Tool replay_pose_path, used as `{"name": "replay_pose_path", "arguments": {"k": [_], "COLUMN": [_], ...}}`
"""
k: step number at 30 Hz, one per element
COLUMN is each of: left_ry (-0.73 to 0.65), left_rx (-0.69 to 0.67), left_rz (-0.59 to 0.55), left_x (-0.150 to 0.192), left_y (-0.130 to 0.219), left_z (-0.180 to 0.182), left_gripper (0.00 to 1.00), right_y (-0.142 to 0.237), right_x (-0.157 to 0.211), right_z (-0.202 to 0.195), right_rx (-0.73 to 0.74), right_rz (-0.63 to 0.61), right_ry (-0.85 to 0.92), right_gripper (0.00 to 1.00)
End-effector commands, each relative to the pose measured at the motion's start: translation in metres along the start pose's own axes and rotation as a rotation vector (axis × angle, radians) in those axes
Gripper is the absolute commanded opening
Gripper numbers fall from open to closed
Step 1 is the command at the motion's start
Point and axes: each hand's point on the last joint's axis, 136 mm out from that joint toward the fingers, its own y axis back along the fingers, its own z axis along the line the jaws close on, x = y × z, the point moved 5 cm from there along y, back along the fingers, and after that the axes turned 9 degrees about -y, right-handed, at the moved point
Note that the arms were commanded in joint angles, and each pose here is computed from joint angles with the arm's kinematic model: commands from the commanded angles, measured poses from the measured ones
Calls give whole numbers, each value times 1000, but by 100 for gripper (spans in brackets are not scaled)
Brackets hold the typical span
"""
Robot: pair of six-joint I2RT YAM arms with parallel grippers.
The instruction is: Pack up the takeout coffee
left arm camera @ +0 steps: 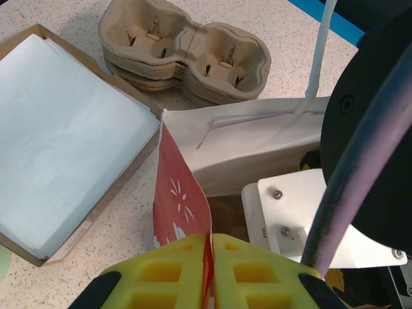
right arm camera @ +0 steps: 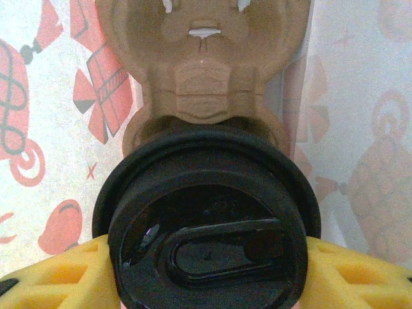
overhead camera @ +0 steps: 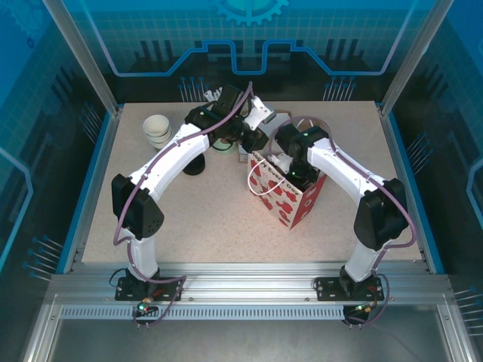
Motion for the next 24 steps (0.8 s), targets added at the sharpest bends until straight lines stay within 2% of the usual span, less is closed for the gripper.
{"name": "replay_pose_path", "arguments": {"k": [1,11,15,20,24], "left_ry": [20,33,33,33,35], "left_rx": [22,33,31,32,36], "left_rz": [-3,-4,-4,-7,-6], "left_x": [1,4,4,3,3], "left_y": [4,0,2,2,1], "left_z": [-2,-3,-2,-3,-4], "left_gripper": [12,12,12,12,12], "right_y": [-31,-58,-47,-18,1], "right_x": [6,10,7,-1,-2], "right_z": [-12,-19,-19,-9,-5], "right_rx": [43,81,92,74,68], "right_rz": [95,145,118,35,-13], "right_ry": [-14,-32,-29,-7,3], "right_gripper": [40,40,43,53,67]}}
